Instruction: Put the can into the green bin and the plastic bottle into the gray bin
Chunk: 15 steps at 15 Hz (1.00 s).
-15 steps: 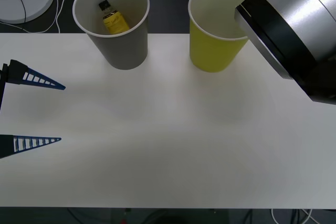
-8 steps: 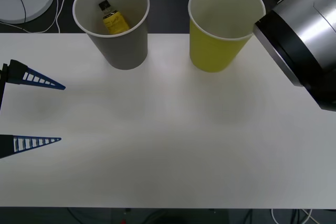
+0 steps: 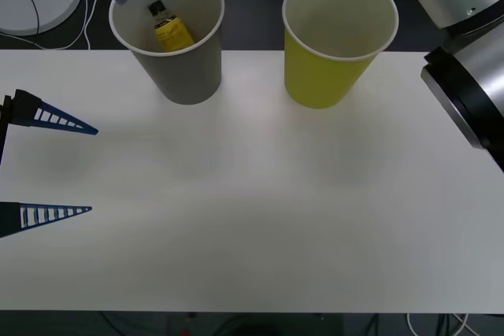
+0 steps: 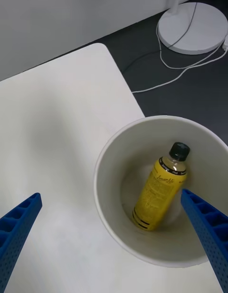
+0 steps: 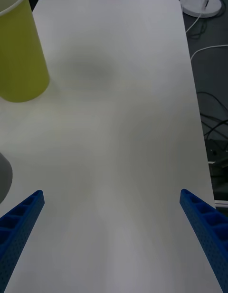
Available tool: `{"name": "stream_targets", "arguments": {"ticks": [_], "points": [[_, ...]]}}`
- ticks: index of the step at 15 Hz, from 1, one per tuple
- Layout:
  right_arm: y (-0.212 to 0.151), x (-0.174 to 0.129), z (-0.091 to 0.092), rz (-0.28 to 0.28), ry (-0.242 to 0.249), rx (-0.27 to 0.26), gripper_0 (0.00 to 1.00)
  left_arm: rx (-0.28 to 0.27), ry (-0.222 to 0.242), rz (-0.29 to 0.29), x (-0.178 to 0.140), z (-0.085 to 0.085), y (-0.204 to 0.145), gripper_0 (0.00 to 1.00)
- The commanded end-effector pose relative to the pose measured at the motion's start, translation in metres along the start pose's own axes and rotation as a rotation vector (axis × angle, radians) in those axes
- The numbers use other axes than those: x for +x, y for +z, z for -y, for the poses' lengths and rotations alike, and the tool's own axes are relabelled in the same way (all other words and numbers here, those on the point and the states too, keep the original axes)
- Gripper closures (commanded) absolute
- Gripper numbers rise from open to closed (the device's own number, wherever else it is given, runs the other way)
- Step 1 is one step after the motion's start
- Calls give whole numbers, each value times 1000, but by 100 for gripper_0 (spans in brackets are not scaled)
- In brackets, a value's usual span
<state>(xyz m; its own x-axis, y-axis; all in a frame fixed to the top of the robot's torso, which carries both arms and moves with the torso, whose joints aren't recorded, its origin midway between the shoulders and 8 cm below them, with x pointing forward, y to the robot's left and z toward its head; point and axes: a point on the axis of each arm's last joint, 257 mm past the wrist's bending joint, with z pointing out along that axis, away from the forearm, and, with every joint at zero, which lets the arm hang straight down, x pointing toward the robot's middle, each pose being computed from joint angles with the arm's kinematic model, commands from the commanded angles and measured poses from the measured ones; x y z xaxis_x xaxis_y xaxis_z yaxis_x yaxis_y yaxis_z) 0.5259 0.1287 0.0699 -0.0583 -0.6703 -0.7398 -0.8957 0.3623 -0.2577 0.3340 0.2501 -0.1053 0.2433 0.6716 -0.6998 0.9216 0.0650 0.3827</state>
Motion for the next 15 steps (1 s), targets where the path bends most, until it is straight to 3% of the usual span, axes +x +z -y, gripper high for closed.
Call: {"name": "stream_targets", "arguments": {"ticks": [1, 9, 15], "points": [[-8, 9, -10, 28, -41, -13, 0, 0, 0, 0, 0, 0, 0, 0], [-38, 54, -41, 80, -149, -36, 0, 0, 0, 0, 0, 0, 0, 0], [-62, 96, -70, 144, -179, -67, 0, 0, 0, 0, 0, 0, 0, 0]]}}
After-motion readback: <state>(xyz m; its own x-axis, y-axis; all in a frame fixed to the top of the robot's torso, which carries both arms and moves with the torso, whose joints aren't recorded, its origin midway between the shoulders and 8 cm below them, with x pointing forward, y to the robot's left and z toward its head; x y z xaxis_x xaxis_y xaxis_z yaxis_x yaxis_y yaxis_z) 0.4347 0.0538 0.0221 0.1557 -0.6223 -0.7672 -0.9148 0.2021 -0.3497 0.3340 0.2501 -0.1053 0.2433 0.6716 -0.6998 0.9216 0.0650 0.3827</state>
